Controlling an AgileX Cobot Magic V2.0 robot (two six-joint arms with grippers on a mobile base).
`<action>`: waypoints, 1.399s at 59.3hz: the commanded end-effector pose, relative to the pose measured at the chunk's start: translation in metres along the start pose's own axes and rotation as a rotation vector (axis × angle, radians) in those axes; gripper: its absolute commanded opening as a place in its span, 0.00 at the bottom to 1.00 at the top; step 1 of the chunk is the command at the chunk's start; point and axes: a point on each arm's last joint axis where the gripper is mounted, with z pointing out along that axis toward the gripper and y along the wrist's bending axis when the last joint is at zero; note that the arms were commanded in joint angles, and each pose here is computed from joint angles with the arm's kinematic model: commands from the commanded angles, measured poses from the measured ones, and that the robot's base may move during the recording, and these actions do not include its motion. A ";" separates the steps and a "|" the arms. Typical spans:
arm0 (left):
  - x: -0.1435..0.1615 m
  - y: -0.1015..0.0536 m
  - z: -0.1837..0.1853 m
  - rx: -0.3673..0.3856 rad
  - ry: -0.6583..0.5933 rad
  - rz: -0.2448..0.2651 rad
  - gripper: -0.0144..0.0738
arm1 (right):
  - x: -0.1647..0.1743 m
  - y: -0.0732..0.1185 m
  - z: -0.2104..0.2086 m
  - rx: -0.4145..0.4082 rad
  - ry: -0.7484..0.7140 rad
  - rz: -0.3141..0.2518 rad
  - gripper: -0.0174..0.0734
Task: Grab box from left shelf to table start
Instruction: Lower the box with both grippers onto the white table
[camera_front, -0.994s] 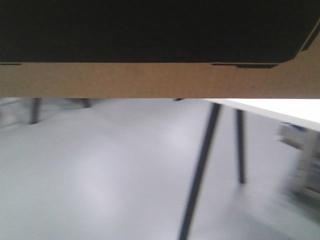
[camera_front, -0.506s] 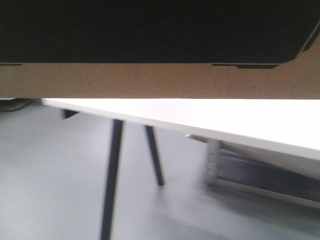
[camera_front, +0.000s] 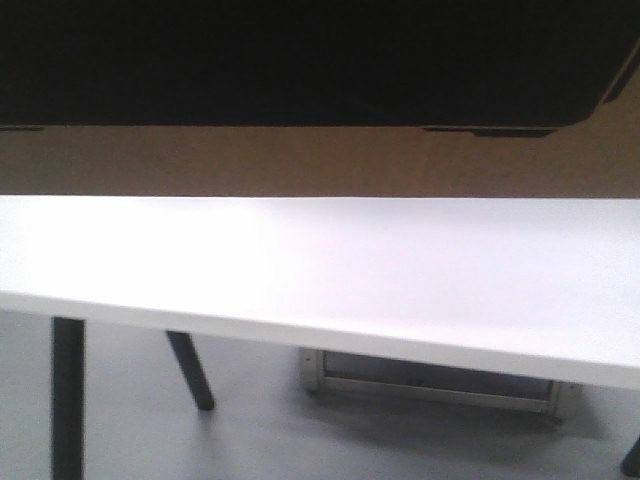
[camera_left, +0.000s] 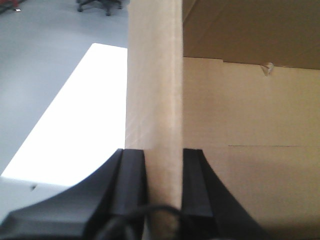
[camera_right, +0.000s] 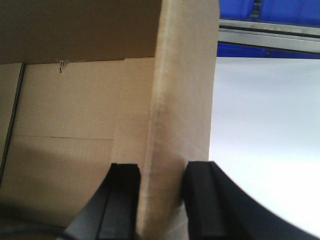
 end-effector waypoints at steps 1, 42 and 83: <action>-0.028 0.001 -0.017 0.006 -0.263 0.014 0.07 | -0.019 -0.008 0.000 0.114 -0.144 -0.101 0.25; -0.028 0.001 -0.017 0.006 -0.263 0.014 0.07 | -0.019 -0.008 0.000 0.114 -0.144 -0.101 0.25; -0.028 0.001 -0.017 0.006 -0.263 0.014 0.07 | -0.019 -0.008 0.000 0.114 -0.144 -0.101 0.25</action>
